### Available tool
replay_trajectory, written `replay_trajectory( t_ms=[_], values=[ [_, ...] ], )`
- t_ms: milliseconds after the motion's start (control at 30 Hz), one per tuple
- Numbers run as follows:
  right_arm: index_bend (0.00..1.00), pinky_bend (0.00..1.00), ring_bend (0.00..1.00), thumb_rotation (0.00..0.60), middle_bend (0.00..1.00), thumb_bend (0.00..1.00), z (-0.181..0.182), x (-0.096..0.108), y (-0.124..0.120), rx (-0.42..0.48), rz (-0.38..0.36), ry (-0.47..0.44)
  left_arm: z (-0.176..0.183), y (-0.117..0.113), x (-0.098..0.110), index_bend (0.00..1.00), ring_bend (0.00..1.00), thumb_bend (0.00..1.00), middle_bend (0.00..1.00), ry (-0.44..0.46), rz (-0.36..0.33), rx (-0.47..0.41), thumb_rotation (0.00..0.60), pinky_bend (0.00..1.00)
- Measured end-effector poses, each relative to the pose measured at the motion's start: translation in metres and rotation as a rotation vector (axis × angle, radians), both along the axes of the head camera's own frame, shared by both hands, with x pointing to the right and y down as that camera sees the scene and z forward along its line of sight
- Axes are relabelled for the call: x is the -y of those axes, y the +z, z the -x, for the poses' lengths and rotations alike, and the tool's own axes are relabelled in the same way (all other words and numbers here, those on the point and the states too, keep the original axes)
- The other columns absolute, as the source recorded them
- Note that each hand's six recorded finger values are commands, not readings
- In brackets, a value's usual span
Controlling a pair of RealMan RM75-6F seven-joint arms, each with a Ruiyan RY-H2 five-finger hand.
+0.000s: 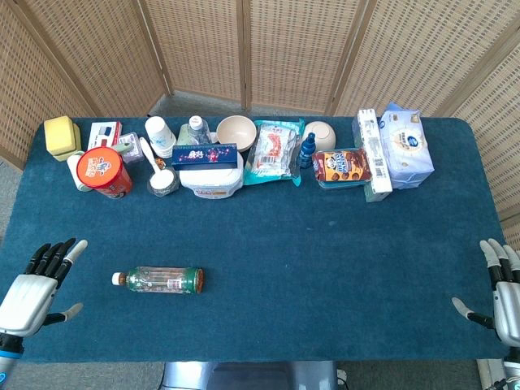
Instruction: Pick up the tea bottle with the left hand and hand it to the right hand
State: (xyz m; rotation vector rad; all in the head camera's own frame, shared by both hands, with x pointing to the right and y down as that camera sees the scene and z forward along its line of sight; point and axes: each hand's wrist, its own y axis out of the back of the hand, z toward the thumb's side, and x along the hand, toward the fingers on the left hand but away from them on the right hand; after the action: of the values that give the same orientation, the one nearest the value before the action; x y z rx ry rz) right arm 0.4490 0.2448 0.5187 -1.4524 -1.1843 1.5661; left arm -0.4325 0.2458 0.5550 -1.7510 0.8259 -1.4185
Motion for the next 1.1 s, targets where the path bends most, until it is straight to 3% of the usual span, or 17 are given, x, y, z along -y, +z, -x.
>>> replay_trajectory(
  t_ms=[300, 667, 1100],
  values=[
    [0.00, 0.00, 0.00, 0.546, 0.00, 0.00, 0.003, -0.002, 0.001, 0.026, 0.003, -0.005, -0.007, 0.008, -0.002, 0.00, 0.00, 0.00, 0.00, 0.030, 0.020, -0.004, 0.600, 0.00],
    [0.00, 0.00, 0.00, 0.546, 0.00, 0.00, 0.000, -0.001, 0.005, 0.027, 0.021, 0.006, -0.051, 0.044, 0.004, 0.00, 0.00, 0.00, 0.00, 0.117, 0.080, -0.067, 0.600, 0.00],
    [0.00, 0.00, 0.00, 0.547, 0.00, 0.00, -0.005, -0.001, 0.003, 0.039, 0.022, 0.025, -0.083, 0.090, 0.014, 0.00, 0.00, 0.00, 0.00, 0.153, 0.181, 0.056, 0.600, 0.00]
  ],
)
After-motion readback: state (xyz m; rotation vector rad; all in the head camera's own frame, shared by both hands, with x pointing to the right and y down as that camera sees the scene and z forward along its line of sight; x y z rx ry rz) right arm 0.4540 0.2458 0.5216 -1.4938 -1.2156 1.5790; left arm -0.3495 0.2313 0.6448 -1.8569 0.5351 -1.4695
